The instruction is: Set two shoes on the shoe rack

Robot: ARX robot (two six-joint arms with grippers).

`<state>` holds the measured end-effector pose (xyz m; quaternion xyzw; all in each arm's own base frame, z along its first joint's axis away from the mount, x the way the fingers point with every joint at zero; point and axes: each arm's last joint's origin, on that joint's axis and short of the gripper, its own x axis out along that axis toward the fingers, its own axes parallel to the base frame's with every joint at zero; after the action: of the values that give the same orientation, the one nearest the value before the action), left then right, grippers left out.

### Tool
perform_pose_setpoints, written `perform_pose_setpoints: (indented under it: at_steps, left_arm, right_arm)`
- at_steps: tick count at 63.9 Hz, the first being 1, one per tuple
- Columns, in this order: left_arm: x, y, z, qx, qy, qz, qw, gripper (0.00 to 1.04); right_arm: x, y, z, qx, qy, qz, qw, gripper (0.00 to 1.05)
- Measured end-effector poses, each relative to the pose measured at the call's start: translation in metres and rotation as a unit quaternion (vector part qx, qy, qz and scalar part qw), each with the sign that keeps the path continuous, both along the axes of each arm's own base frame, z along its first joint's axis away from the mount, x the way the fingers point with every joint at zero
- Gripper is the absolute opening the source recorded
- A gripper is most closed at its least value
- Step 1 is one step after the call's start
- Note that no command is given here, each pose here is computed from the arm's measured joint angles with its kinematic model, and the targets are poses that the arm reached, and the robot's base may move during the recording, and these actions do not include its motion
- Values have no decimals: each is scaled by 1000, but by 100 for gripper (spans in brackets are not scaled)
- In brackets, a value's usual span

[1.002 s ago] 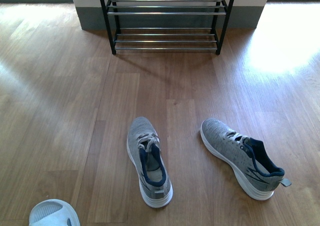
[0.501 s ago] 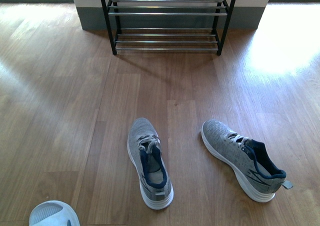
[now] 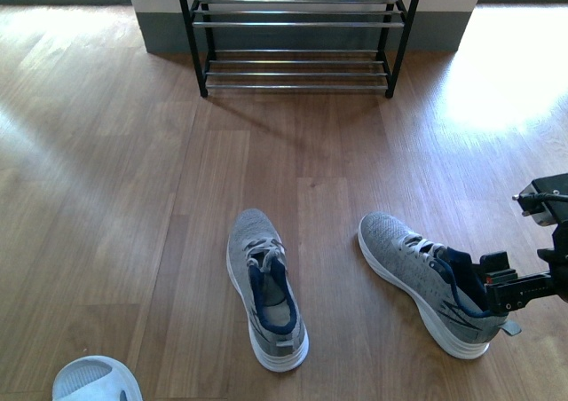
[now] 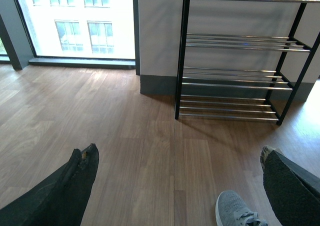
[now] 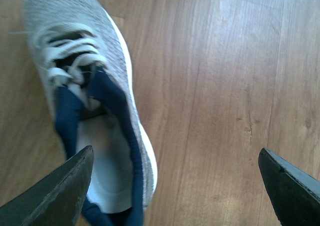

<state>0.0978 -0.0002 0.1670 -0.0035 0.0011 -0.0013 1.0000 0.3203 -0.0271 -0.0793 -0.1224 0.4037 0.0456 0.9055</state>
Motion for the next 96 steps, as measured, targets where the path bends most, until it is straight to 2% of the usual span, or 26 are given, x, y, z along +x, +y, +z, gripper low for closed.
perform_pose_setpoints:
  at_steps: [17, 40, 48, 59, 69, 71, 82, 96]
  left_arm:
    - [0, 0, 0, 0, 0, 0, 1000, 95]
    - [0, 0, 0, 0, 0, 0, 1000, 95]
    - [0, 0, 0, 0, 0, 0, 1000, 95]
    - [0, 0, 0, 0, 0, 0, 1000, 95]
    - [0, 0, 0, 0, 0, 0, 1000, 95]
    - [0, 0, 0, 0, 0, 0, 1000, 95]
    - [0, 0, 0, 0, 0, 0, 1000, 95]
    - [0, 0, 0, 0, 0, 0, 1000, 95]
  right_arm:
    - [15, -5, -36, -7, 29, 4, 1000, 96]
    - [34, 2, -62, 32, 44, 23, 998, 94]
    - [39, 11, -67, 46, 47, 34, 997, 65]
    - [41, 15, -69, 56, 50, 42, 996, 41]
    - [39, 21, -66, 108, 59, 18, 992, 6]
    - [38, 21, -63, 120, 60, 10, 991, 1]
    - [27, 33, -27, 156, 28, -31, 987, 1]
    - [9, 45, 78, 207, -65, -40, 975, 1]
